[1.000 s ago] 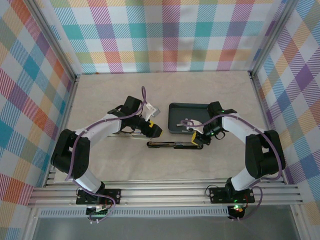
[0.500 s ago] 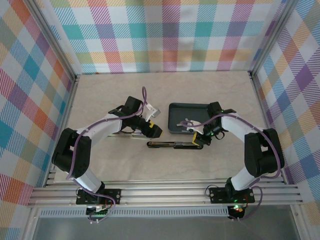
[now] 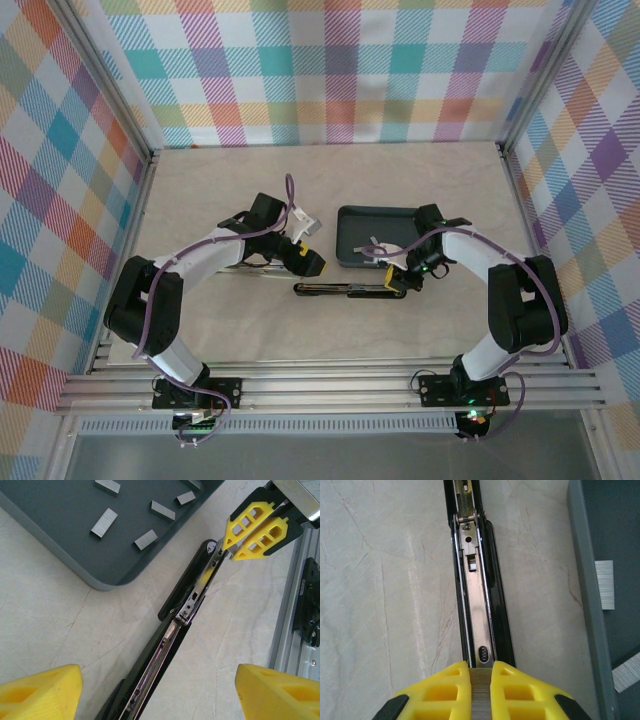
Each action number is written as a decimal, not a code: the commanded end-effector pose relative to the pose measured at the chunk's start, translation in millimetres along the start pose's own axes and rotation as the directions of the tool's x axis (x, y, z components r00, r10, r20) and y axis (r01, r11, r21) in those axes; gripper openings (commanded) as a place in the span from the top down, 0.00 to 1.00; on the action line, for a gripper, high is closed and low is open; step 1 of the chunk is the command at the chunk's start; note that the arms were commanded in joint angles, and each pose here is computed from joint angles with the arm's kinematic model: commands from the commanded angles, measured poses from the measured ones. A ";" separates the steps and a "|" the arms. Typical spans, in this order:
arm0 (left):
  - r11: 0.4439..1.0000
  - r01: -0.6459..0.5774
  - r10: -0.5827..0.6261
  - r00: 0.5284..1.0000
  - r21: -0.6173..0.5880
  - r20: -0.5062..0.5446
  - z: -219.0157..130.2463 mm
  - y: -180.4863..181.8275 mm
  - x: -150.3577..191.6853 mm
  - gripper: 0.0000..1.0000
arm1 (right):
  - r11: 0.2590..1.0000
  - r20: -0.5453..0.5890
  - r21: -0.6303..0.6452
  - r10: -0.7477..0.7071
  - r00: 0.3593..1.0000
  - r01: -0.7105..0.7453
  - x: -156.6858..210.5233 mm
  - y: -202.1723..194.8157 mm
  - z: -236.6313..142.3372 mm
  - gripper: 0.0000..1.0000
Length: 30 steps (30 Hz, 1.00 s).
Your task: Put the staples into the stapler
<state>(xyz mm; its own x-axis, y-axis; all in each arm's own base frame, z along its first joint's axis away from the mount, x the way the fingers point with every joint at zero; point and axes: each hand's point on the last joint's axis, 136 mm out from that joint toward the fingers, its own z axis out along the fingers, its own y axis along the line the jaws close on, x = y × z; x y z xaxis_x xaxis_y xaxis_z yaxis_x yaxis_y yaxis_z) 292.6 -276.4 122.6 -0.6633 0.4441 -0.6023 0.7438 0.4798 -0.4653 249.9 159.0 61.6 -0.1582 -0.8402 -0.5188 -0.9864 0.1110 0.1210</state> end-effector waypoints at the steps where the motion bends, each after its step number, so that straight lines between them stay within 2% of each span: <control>1: 1.000 -0.017 0.017 1.000 0.023 -0.022 4.4 -5.4 6.5 0.20 | 0.999 0.012 -0.024 -0.041 0.999 0.041 -5.1 2.2 -3.4 0.86; 14: 1.000 -0.017 0.017 1.000 0.027 -0.025 5.2 -5.8 7.3 0.20 | 0.996 0.028 0.004 -0.091 0.995 0.091 -15.7 -4.6 -12.3 0.87; 30: 1.000 -0.019 0.020 0.999 0.024 -0.030 5.4 -5.2 8.2 0.20 | 0.995 -0.008 -0.072 -0.062 0.998 0.062 -6.0 2.3 -0.3 0.86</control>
<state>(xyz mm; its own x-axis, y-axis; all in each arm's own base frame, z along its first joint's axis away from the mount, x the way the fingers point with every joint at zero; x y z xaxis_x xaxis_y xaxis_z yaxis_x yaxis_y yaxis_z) 292.5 -276.4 122.7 -0.6547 0.4496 -0.6077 0.7514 0.4744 -0.4586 251.3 159.3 60.4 -0.1101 -0.8572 -0.5031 -0.9901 0.0500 0.1315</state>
